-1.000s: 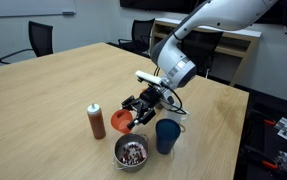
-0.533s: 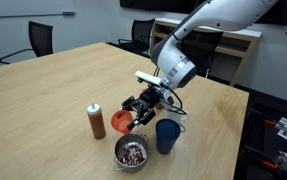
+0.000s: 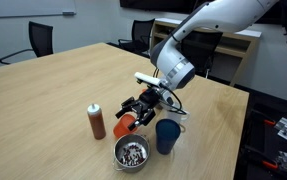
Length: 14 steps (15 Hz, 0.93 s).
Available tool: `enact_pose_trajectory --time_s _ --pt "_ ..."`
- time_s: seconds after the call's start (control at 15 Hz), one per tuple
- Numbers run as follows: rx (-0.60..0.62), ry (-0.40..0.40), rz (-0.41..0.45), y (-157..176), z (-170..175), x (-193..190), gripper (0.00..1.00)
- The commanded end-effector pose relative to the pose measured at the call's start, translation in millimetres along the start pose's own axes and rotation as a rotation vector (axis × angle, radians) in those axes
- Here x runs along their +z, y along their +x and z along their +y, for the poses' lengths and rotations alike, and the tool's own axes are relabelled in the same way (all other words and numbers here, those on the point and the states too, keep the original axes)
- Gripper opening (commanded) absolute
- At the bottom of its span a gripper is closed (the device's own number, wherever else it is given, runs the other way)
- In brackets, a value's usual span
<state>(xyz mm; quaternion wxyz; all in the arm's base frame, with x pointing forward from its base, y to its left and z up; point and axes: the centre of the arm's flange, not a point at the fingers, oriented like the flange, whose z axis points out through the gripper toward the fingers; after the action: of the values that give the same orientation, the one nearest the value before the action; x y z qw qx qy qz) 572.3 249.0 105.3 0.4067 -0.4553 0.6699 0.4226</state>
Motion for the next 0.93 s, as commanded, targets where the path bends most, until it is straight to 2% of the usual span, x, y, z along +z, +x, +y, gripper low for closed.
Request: enact_pose_trajectory --time_s 0.0,0.87 --pt "0.013 -0.026 -0.002 2.3 -7.0 0.8 1.00" --pt "-0.016 -0.023 0.022 -1.5 -4.7 -1.7 1.00"
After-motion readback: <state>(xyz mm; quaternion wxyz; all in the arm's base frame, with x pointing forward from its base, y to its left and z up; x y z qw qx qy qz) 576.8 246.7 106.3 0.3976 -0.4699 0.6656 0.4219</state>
